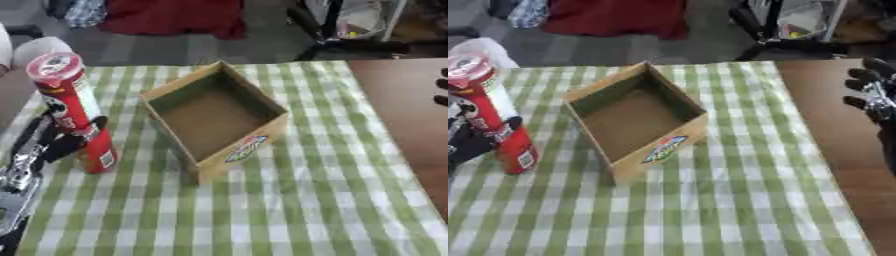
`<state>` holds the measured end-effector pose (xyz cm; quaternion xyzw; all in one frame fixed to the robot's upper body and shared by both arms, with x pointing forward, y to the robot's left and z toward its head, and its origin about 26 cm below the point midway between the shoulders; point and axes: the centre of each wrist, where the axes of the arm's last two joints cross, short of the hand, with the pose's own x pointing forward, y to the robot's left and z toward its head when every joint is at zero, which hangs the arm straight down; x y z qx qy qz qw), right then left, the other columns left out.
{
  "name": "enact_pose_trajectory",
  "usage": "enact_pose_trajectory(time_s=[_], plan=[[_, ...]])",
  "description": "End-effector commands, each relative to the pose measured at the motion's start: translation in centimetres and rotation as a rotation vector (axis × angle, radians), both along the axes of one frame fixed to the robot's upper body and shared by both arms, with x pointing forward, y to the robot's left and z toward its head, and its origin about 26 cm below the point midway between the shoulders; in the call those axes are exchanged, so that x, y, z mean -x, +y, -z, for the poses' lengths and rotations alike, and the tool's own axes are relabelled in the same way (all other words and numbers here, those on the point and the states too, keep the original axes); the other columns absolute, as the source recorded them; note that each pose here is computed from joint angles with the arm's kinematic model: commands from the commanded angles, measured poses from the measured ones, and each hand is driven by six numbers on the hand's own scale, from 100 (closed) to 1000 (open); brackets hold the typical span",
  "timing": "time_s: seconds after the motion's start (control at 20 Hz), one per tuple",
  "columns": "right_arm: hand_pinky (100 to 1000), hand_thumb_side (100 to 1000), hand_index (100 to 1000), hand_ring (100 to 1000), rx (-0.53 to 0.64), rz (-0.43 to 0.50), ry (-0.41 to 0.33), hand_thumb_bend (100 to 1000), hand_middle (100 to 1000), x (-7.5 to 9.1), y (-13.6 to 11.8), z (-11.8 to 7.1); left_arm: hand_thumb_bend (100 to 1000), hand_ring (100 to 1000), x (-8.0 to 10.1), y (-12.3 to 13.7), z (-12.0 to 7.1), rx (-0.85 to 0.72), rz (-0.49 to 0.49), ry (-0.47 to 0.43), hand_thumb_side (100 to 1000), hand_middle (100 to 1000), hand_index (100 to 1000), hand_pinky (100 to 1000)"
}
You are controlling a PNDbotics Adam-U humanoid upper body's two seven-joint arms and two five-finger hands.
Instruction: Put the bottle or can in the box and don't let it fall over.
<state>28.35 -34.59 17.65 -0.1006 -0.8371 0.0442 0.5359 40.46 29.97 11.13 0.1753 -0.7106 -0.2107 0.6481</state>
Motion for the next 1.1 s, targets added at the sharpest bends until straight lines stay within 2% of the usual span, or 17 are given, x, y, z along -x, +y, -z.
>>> enact_pose_trajectory(time_s=[0.05, 0.2, 0.6, 0.95, 1.1], plan=[[837, 577, 895, 869, 0.021, -0.003, -0.023, 100, 806, 0.07, -0.01, -0.86, 487, 1000, -0.31, 0.18, -1.28, -0.020, -0.006, -0.035, 404, 973, 887, 902], [837, 579, 895, 869, 0.021, -0.005, -0.023, 100, 806, 0.06, 0.00, -0.86, 487, 1000, -0.32, 0.01, -1.38, -0.042, 0.001, -0.034, 357, 971, 884, 900], [836, 578, 889, 868, 0.024, -0.004, -0.022, 100, 804, 0.03, -0.02, -0.84, 470, 1000, -0.37, -0.18, -1.29, -0.016, -0.020, -0.035, 405, 948, 868, 887], [835, 579, 890, 867, 0.023, -0.001, -0.021, 100, 803, 0.02, -0.04, -0.81, 465, 1000, -0.36, -0.41, -0.96, 0.005, -0.015, -0.030, 393, 956, 851, 901], [835, 580, 890, 867, 0.022, -0.001, -0.022, 100, 803, 0.02, -0.05, -0.82, 457, 1000, -0.37, -0.45, -0.81, 0.009, -0.014, -0.025, 371, 957, 841, 935]])
